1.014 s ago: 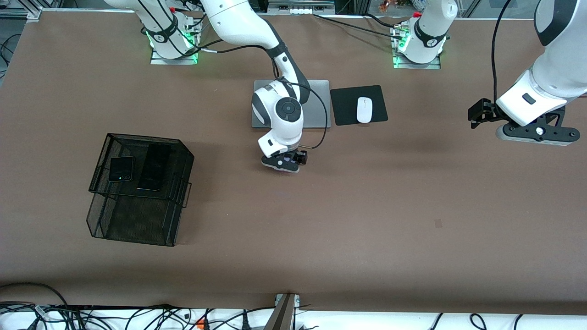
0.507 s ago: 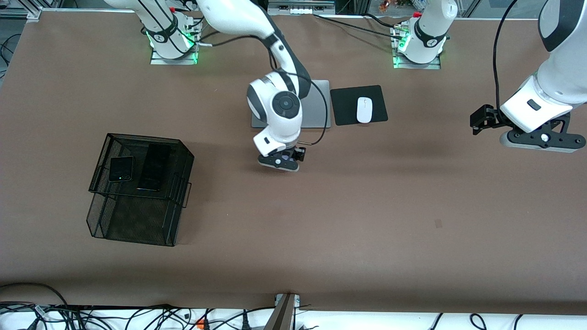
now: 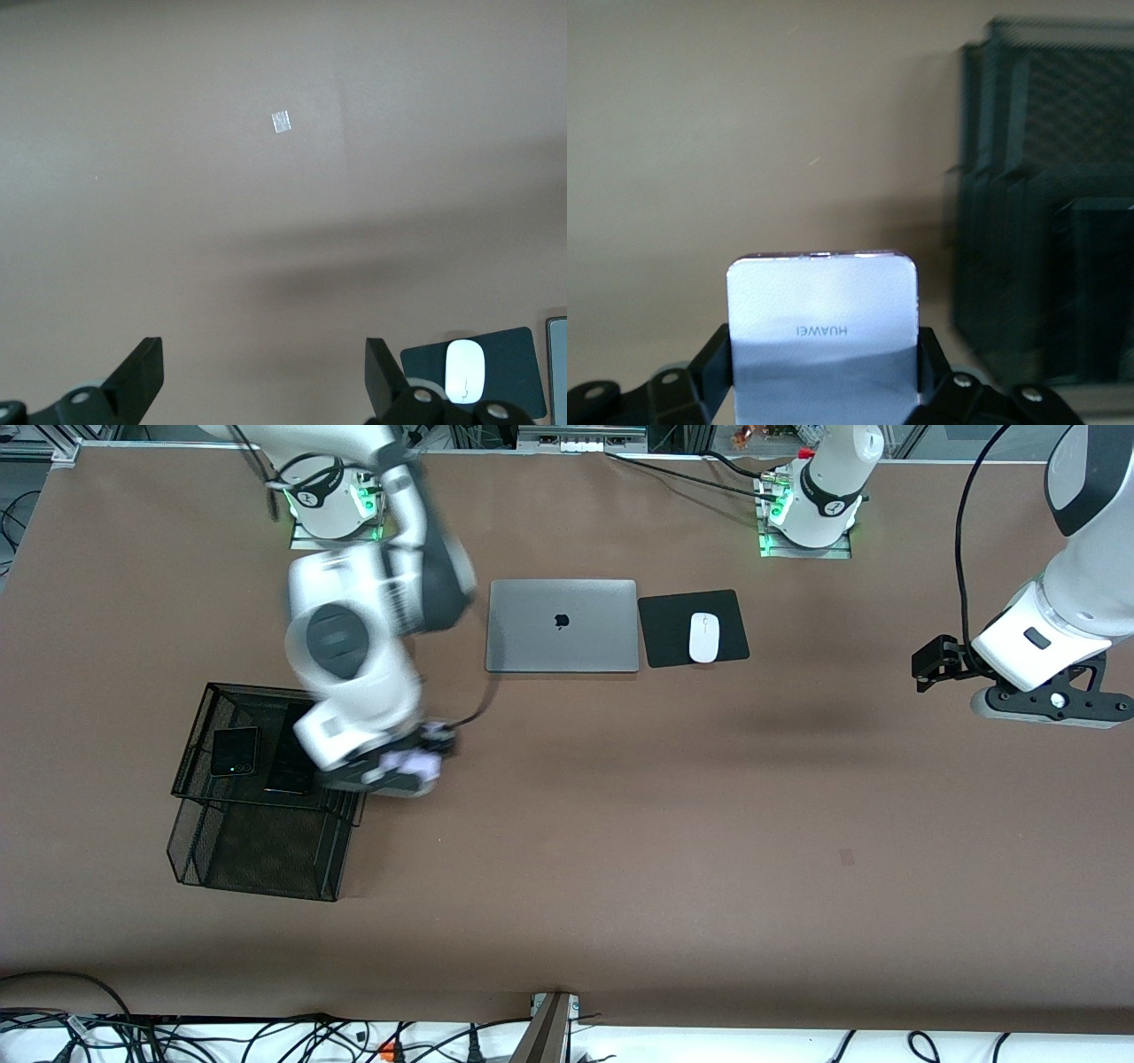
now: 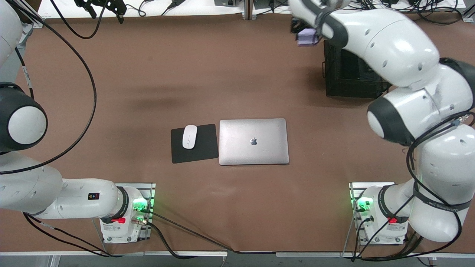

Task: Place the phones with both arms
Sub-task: 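Carry the white phone into the basket's lower tier with the right gripper, then open the right gripper to release the white phone and withdraw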

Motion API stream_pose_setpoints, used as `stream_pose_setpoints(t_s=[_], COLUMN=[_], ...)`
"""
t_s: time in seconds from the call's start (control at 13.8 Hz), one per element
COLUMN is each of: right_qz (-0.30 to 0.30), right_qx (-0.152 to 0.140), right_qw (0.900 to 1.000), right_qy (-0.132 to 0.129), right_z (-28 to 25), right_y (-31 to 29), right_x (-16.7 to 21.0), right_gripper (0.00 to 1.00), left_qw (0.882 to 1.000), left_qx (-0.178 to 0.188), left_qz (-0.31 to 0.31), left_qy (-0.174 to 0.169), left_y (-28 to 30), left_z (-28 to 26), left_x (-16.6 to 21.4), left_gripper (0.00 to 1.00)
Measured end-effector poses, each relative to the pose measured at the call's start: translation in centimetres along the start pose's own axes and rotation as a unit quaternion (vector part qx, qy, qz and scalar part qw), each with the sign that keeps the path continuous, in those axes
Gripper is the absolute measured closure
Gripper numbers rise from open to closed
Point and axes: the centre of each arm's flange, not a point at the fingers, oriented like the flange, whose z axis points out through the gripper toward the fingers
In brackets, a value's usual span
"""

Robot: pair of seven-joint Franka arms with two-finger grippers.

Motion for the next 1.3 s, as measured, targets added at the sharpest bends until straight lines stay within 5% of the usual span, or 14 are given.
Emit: stream_pose_setpoints(t_s=[0.29,0.51,0.8,1.3], right_qz=[-0.046,-0.079,-0.093,-0.073], right_qx=[-0.008,-0.021,-0.026,0.016], right_qw=[0.999,0.996,0.995,0.997], right_qy=[-0.003,0.02,0.037,0.01], right_z=[2.6,4.5,10.5,18.8], right_y=[13.8,20.5,21.7,20.9], right_x=[5.8,8.5,10.5,10.6], right_gripper=[0.16,0.16,0.16,0.11], left_qw=[1.0,1.0,1.0,1.0], left_qx=[0.0,0.0,0.0,0.0], left_qz=[-0.001,-0.001,-0.001,-0.001], left_qy=[0.0,0.0,0.0,0.0], left_y=[-0.1,-0.1,-0.2,-0.2], left_z=[0.0,0.0,0.0,0.0], left_x=[0.0,0.0,0.0,0.0], left_gripper=[0.0,0.0,0.0,0.0])
